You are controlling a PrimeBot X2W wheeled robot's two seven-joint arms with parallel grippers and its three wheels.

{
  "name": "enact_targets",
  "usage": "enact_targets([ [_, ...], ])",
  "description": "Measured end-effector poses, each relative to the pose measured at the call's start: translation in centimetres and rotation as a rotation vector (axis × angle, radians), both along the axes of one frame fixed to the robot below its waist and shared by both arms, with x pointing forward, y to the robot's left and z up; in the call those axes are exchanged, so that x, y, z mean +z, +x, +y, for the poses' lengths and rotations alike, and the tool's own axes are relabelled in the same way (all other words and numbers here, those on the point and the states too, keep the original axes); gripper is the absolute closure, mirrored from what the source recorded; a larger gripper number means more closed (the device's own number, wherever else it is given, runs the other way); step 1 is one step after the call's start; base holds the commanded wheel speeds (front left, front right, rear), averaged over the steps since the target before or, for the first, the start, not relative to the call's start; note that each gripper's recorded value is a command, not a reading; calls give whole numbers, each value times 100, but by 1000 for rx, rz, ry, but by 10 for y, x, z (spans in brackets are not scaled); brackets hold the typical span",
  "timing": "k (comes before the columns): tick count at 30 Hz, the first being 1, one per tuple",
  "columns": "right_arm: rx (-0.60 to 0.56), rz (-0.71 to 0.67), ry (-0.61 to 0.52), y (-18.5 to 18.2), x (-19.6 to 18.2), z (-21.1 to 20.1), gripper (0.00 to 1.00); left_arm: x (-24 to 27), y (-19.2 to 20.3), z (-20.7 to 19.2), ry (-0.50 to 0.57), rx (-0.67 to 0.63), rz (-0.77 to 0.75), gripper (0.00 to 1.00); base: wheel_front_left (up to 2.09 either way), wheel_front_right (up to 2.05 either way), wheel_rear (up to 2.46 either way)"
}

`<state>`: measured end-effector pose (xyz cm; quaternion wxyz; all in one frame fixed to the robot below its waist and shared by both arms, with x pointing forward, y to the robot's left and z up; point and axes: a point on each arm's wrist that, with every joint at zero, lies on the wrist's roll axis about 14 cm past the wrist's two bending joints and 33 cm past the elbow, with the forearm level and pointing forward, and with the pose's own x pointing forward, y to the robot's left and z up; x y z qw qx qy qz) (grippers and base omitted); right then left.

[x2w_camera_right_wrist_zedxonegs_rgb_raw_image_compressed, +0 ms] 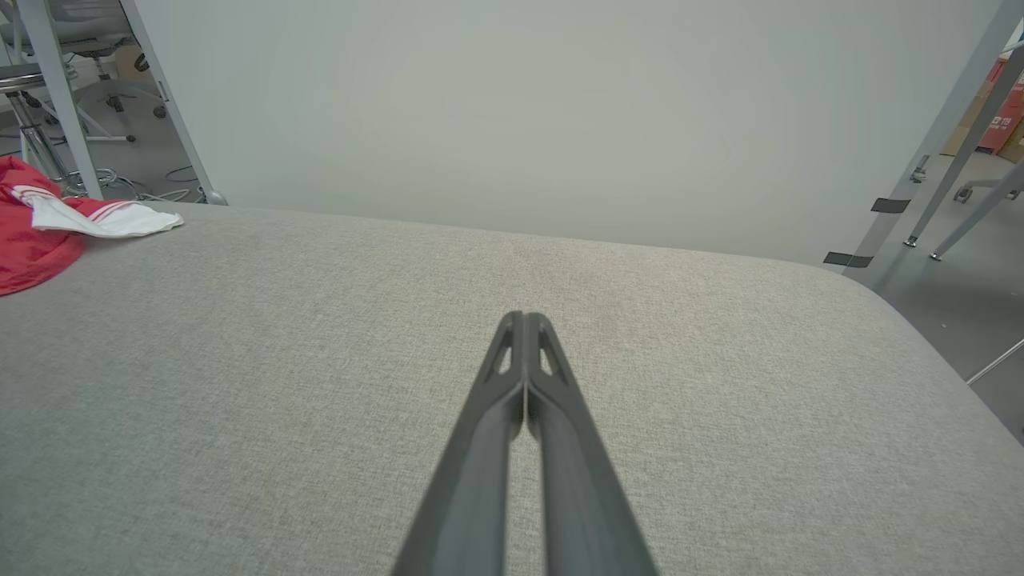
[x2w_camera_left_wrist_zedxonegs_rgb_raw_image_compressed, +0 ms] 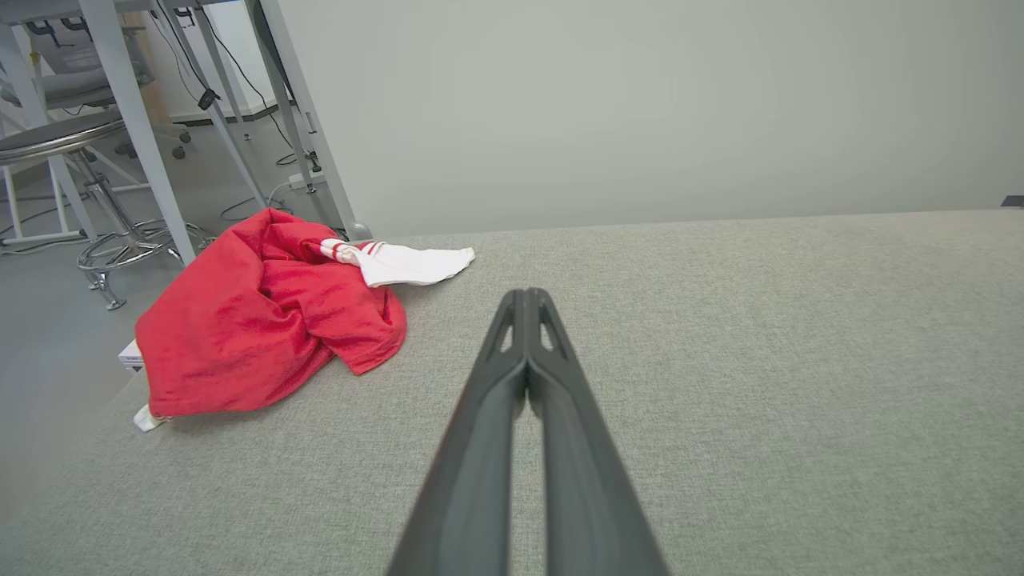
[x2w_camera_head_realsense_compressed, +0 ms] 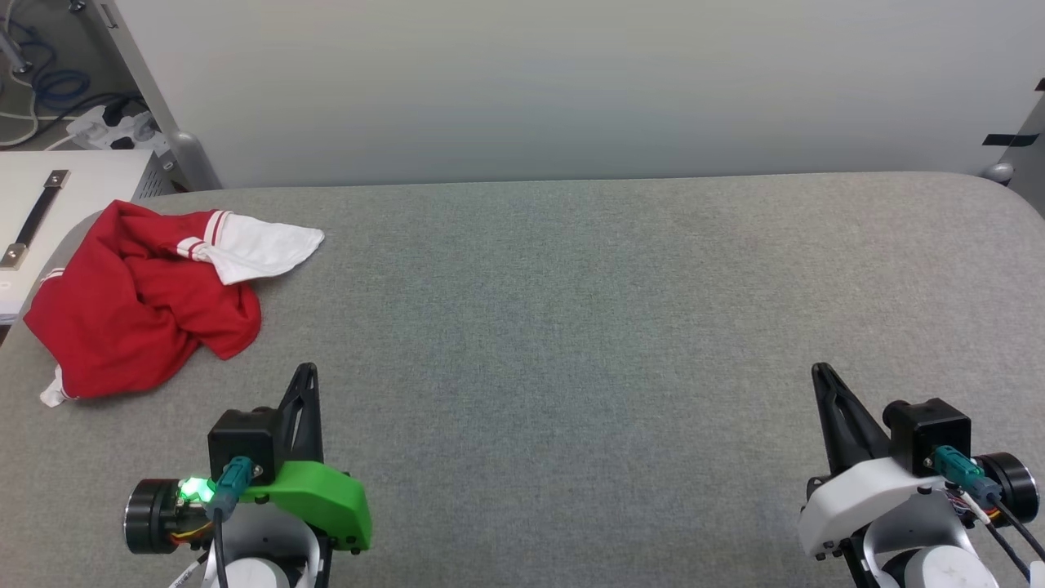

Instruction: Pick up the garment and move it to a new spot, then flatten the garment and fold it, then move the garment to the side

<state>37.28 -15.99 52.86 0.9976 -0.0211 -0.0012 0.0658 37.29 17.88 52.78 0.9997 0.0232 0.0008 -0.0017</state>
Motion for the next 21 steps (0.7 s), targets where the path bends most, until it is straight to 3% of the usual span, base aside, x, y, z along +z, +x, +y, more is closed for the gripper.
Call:
enact_targets([
  [17,0,0,0,0,0,0,100,0,0,0,0,0,0,100,0,0,0],
  [18,0,0,0,0,0,0,0,0,0,0,0,0,0,0,0,0,0],
  [21,-1,0,0,0,0,0,0,0,0,0,0,0,0,0,0,0,0],
])
